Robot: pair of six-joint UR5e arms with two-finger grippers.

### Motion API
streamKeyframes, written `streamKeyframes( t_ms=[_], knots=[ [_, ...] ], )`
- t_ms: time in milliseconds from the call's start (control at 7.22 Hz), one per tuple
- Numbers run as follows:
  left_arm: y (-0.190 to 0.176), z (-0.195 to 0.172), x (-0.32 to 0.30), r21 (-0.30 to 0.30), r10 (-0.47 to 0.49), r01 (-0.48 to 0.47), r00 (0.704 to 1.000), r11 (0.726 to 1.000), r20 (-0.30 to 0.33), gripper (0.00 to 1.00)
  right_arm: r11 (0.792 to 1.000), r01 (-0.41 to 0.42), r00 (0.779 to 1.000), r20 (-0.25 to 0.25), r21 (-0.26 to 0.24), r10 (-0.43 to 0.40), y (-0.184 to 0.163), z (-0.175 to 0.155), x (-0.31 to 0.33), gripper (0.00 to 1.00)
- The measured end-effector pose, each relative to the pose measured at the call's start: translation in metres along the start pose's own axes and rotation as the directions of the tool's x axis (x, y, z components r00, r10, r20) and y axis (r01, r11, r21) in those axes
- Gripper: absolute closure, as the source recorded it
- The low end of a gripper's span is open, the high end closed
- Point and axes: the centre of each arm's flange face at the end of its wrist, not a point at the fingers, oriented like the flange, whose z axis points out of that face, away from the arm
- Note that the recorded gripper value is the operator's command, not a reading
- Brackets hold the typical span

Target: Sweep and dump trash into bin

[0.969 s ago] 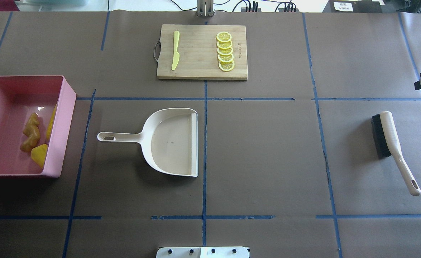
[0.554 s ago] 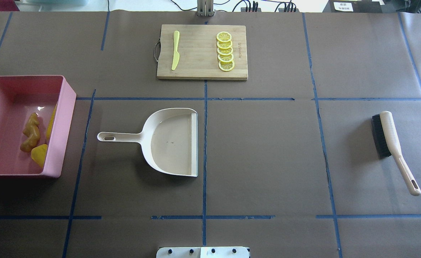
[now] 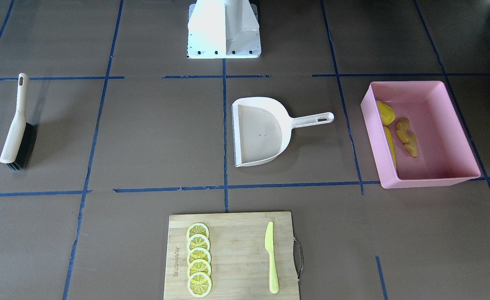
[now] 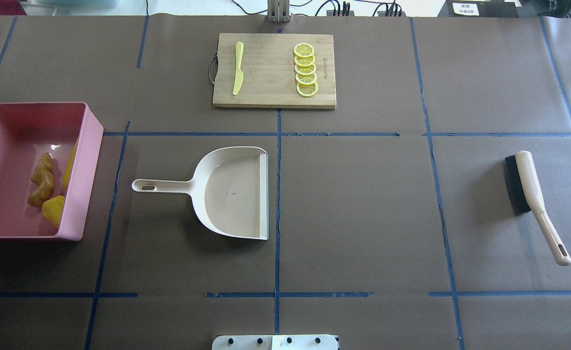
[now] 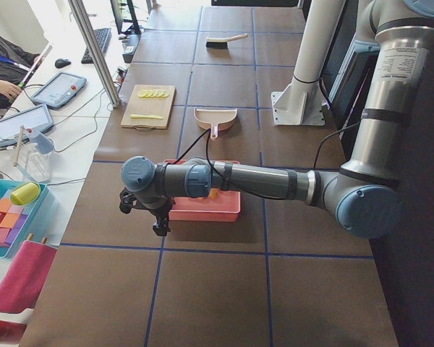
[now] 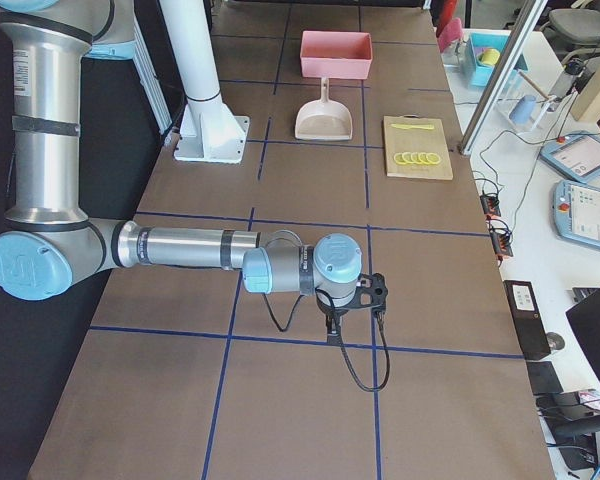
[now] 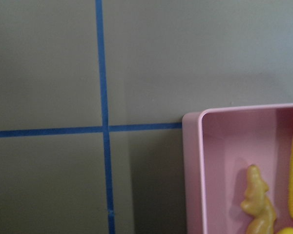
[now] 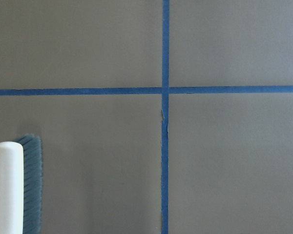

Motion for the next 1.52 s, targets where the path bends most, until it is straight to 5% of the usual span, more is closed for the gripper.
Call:
streamKeyframes(
  t_ms=[415,969,1523],
  knots=[
    [0.031,-0.003,-0.043,0.01,-0.043,0.043,0.999,0.999,0.012,0.0,1.0,-0.019,1.0,0.0,0.004,0.019,0.006,-0.002,0.005,0.0],
    [0.052,-0.033,-0.057,0.064,-0.089,0.08,0.982,0.995,0.165,0.0,1.0,-0.018,1.0,-0.001,0.008,0.018,0.005,-0.004,0.004,0.0],
    [0.062,-0.013,-0.06,0.038,-0.082,0.077,0.981,0.996,0.176,0.0,1.0,-0.022,1.0,0.001,0.005,0.022,0.005,-0.003,0.004,0.0]
  ],
)
